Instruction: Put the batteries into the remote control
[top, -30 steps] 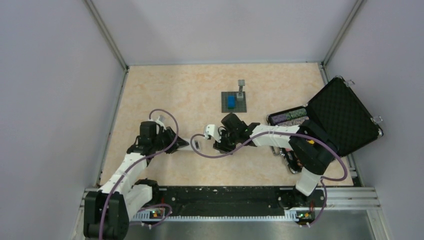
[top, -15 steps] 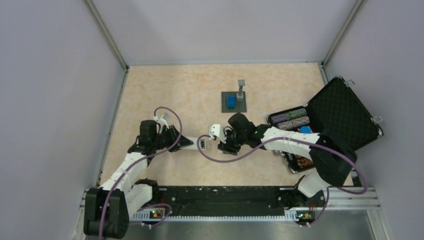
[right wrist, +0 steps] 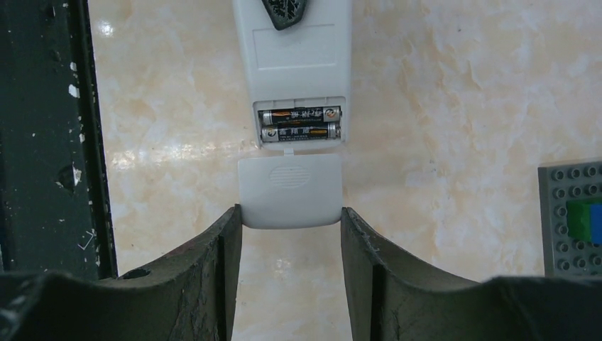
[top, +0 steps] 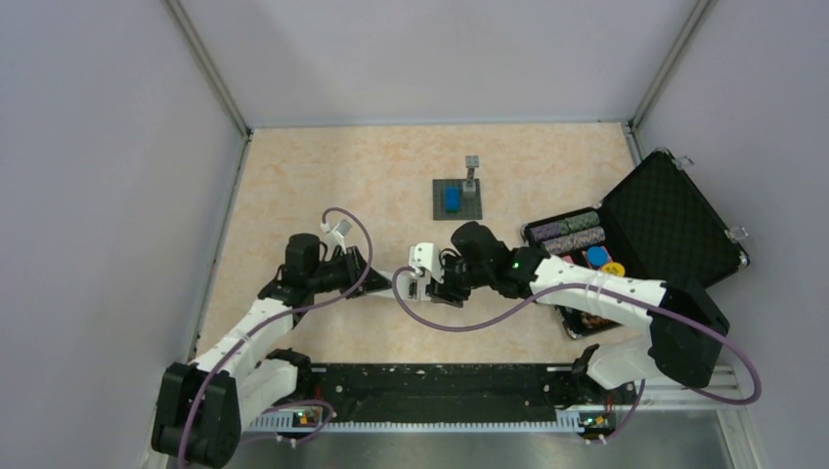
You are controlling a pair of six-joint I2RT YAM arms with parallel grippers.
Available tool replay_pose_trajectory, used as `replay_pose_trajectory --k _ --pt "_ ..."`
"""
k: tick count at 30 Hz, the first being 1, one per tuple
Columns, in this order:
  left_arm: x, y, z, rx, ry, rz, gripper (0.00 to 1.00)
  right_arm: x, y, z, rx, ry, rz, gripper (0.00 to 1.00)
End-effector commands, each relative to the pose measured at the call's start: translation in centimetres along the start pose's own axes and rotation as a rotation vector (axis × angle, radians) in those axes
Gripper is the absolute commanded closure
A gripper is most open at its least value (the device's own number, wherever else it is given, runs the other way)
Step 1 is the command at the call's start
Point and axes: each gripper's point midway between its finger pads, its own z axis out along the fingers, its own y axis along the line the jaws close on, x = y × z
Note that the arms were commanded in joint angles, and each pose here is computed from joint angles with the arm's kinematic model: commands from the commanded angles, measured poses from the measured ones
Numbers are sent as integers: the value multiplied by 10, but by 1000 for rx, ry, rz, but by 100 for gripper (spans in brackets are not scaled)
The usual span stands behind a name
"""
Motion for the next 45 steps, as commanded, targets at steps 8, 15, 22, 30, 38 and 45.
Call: replay_pose_trajectory --k 8,15,22,30,38,45 --pt "-6 -24 3 83 17 52 100 -37 1 8 19 -26 -38 61" --pt "-3 -25 3 86 23 52 100 -31 0 12 40 2 -35 61" --pt "-2 -25 4 90 30 51 100 -27 0 16 40 17 -33 61" --pt "-1 -25 4 91 34 51 100 -23 -4 22 59 34 -32 62" --pt "-1 -26 5 93 38 51 100 -26 -6 23 67 18 -34 62" --pt "-2 -23 5 73 29 54 100 -25 -6 18 77 12 -42 63"
